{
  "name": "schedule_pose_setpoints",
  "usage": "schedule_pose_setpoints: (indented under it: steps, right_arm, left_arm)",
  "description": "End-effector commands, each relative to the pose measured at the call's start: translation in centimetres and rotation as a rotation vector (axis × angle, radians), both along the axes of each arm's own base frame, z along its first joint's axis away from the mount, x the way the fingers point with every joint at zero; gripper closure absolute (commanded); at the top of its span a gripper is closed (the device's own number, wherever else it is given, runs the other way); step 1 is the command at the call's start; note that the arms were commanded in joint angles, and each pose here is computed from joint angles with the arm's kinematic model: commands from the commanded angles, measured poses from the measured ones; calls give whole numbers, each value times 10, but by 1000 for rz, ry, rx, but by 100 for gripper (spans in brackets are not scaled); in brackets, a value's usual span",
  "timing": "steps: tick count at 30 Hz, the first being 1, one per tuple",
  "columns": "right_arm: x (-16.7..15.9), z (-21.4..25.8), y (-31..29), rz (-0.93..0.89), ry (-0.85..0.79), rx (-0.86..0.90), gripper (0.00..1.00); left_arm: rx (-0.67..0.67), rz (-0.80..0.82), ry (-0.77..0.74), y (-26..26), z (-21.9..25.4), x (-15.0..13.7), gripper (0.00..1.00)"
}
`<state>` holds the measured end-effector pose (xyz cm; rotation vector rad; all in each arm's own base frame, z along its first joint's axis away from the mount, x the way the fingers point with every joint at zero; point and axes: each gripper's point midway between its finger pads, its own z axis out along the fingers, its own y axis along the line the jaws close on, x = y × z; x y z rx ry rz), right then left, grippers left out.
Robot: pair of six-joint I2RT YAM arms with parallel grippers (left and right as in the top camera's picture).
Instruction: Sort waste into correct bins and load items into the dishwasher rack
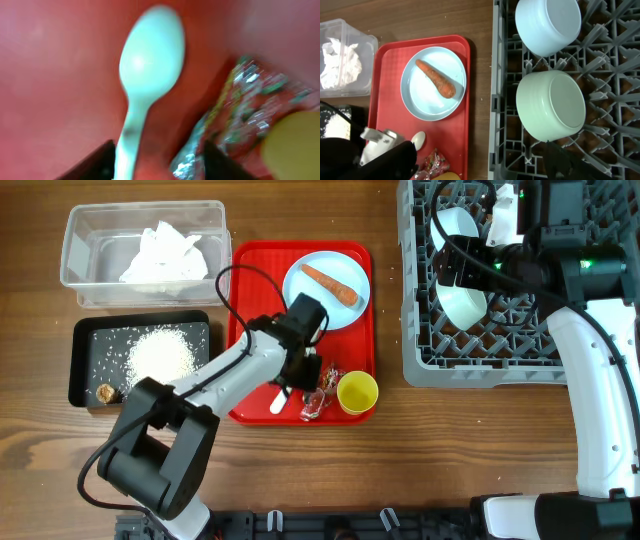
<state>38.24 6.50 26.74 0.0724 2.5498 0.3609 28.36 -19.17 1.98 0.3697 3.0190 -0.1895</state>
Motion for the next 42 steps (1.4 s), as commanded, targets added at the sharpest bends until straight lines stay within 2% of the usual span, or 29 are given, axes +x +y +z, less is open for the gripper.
schedule_pose_setpoints:
  steps: [1,4,7,10,12,14,16,17,19,20,21,25,28,31,34,36,39,42]
  right_arm:
    - [2,-6,-3,0,11,-19,16]
    - [2,-6,-3,0,11,-19,16]
    - [2,-6,-3,1,10,-19,16]
    - [2,-6,-3,0,11,-19,16]
    - [2,-6,-3,1,10,-19,16]
    - [2,-5,-3,0,9,-19,16]
    - [2,-6,-3,1,11,-19,16]
    - [1,-6,-3,1,12,-20,16]
    - [1,-6,-3,1,14,-20,16]
    - [1,-6,-3,1,14,-21,16]
    - [1,-6,-3,1,13,-21,16]
    - [1,-6,-3,1,14,-20,16]
    - [2,-6,-3,1,10,-20,16]
    - [1,-6,-3,1,12,-19,16]
    - [1,-6,-3,-3,14,-16,16]
    - [2,-5,-3,-5,11,-15,16]
    - [2,-5,-1,1,11,-5,16]
    - [3,-2,7,27,-1,33,16]
  left_arm:
    - [-43,1,-75,-15,27,28,37]
    - [-39,-78,-49,-16,32,22,29]
    - [-51,-182,11,-19,28,4,28]
    - [-39,-220,31,-26,21,-5,29]
    - [-45,-225,20,-30,23,-4,32]
    - [-66,-178,-7,-30,36,9,30]
    - [-153,-125,-22,-32,68,28,30]
    - [-248,-121,-6,-40,88,32,30]
    - [-429,-143,54,-60,106,26,30]
    - [-473,-173,76,-65,110,20,33]
    - [-489,-197,103,-67,110,12,35]
    - [-390,-266,156,-73,79,-15,38]
    - [-237,-255,159,-55,50,-24,51]
    - [-212,-211,136,-51,37,-20,59]
    - [-234,-197,105,-60,26,-18,76]
    - [-241,-182,98,-62,27,-16,96]
    - [-282,-129,110,-65,38,-11,96]
    - [-459,-112,70,-76,100,12,96]
